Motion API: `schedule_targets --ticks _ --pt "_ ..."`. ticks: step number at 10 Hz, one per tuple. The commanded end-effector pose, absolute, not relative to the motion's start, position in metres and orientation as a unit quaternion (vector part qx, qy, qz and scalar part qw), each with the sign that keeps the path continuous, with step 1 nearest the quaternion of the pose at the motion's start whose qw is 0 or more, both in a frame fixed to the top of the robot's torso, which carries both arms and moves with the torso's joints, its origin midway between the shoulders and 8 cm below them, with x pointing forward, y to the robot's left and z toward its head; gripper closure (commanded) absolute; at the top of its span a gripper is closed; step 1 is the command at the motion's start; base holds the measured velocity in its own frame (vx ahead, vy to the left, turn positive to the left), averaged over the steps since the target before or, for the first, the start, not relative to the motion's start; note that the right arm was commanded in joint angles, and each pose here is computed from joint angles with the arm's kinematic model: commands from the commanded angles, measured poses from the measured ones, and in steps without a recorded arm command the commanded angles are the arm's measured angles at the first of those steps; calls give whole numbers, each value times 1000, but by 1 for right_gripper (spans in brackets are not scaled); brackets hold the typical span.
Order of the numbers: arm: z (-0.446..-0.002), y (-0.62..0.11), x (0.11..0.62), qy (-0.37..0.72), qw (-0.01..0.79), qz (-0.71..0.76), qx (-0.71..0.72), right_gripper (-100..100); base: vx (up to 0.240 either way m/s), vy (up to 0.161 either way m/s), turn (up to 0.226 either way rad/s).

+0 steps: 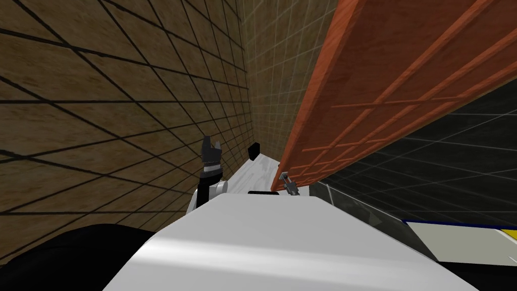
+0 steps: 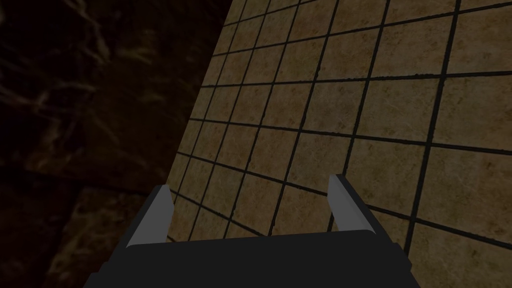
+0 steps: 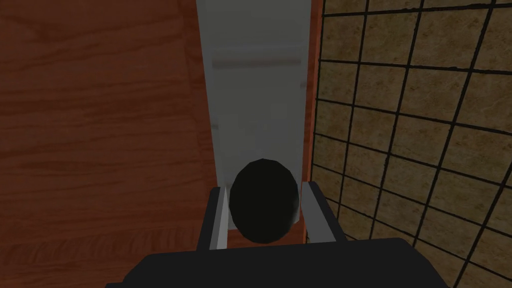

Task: Push the door open

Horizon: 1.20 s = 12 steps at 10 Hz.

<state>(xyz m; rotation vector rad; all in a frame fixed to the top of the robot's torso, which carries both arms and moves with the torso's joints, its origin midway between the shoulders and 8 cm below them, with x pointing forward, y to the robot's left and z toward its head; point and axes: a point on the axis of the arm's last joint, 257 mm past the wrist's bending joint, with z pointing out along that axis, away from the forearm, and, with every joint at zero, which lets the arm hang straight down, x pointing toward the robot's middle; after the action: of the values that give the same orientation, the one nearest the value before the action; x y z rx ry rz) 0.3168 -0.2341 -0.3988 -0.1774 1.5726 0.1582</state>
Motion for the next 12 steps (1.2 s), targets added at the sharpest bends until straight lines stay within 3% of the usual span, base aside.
schedule_targets --ticks 1,12 --pt "-398 -236 316 706 700 70 -79 100 -27 -8 -1" --pt "-394 -252 326 703 699 128 12 100 -6 -3 35"
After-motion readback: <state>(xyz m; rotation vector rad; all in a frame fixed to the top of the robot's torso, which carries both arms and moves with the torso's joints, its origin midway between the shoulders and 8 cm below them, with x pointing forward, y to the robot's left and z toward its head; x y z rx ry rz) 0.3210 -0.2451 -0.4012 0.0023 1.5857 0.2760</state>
